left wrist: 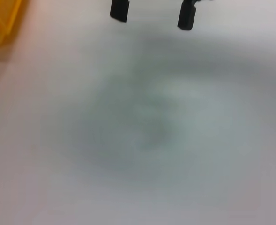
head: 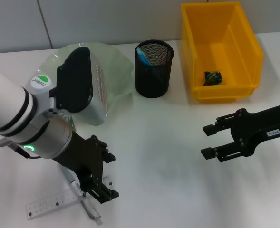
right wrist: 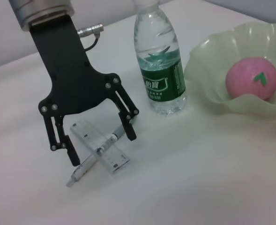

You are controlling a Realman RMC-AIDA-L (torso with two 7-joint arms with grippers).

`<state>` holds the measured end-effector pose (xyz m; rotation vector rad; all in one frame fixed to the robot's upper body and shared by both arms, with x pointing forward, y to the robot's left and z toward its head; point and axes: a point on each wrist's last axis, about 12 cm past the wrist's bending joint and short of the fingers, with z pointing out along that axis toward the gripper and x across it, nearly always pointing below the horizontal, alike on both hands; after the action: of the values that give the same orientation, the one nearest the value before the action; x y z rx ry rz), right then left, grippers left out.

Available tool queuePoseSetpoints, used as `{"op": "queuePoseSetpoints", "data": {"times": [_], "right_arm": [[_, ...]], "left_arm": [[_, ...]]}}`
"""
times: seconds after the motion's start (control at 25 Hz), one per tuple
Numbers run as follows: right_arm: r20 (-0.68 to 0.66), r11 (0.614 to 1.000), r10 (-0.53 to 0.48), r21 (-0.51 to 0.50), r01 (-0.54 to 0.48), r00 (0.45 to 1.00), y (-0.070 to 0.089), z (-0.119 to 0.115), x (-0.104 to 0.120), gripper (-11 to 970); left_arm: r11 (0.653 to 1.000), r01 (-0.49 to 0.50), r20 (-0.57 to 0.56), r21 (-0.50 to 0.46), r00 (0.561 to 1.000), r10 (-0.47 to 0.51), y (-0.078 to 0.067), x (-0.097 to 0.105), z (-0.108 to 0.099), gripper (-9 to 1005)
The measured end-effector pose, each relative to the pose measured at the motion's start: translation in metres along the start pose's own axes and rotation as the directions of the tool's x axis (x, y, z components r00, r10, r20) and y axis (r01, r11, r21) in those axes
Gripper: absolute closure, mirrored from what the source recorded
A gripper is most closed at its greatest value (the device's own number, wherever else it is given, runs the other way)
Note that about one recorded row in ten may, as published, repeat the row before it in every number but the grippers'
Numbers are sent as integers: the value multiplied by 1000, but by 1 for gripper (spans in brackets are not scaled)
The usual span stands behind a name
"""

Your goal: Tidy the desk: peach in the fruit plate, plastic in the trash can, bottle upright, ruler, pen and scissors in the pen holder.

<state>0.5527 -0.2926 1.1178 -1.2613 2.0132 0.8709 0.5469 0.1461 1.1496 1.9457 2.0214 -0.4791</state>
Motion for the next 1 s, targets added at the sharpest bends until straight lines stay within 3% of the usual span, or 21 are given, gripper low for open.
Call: {"op": "queuePoseSetpoints", "data": {"times": [1.0], "right_arm": [[-6, 1000, 15, 14, -15, 1000, -1, -1, 3, 263]], "left_arm": [[998, -6, -44, -64, 999, 3, -7, 8, 26, 186]]}}
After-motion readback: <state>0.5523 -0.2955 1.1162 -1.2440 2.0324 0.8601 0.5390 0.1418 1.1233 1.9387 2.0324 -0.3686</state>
